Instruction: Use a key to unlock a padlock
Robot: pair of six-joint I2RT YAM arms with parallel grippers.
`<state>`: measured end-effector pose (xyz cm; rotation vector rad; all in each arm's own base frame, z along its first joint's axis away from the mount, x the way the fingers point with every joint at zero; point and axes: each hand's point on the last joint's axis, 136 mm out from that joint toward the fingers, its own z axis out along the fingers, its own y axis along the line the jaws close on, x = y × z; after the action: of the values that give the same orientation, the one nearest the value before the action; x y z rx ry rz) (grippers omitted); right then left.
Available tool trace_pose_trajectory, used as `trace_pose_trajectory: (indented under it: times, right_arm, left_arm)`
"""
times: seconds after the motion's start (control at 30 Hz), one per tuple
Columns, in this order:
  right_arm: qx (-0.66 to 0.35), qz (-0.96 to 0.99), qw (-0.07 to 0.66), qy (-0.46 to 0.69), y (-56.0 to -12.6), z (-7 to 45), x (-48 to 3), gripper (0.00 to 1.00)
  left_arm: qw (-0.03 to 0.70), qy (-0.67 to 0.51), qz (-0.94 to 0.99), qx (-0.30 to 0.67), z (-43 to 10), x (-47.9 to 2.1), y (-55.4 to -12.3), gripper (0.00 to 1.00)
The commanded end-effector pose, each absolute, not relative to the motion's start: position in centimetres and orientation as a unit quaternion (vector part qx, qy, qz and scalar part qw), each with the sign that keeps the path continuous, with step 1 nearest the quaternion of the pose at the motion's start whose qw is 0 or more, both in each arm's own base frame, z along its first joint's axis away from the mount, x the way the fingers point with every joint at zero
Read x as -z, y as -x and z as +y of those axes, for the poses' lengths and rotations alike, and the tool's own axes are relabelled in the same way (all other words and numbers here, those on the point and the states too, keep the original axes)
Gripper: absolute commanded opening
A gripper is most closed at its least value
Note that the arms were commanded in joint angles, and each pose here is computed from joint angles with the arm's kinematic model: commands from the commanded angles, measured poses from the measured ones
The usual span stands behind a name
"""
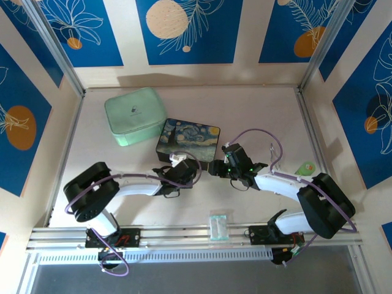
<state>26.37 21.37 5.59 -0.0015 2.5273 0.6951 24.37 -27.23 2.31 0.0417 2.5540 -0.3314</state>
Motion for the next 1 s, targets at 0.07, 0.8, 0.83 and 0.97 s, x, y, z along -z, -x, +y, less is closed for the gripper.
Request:
trace_pose_trajectory:
  times: [0.07, 0.8, 0.83, 0.97]
  right_arm:
    - [-0.263, 0.927, 0.266, -0.009, -26.5, 21.2, -6.1, 0.53]
    - [-0.288, 0.920, 0.265, 0.007, -26.3, 22.0, -6.6, 0.55]
    - [-0.287, 0.921, 0.263, 0.006, -26.3, 22.0, -6.5, 0.55]
    - [-0.281, 0.924, 0.258, -0.003, -26.1, 21.6, -5.9, 0.55]
  left_arm:
    - [0.291, -0.033, 0.953, 0.082, -26.9, -2.7, -24.4, 0.22]
    - [0.280, -0.110, 0.949, -0.097, -24.2, -2.1, -24.1, 0.27]
    - [0.284, -0.114, 0.946, -0.104, -24.3, -2.3, -24.1, 0.27]
    - [0.288, -0.126, 0.941, -0.123, -24.6, -2.6, -23.9, 0.27]
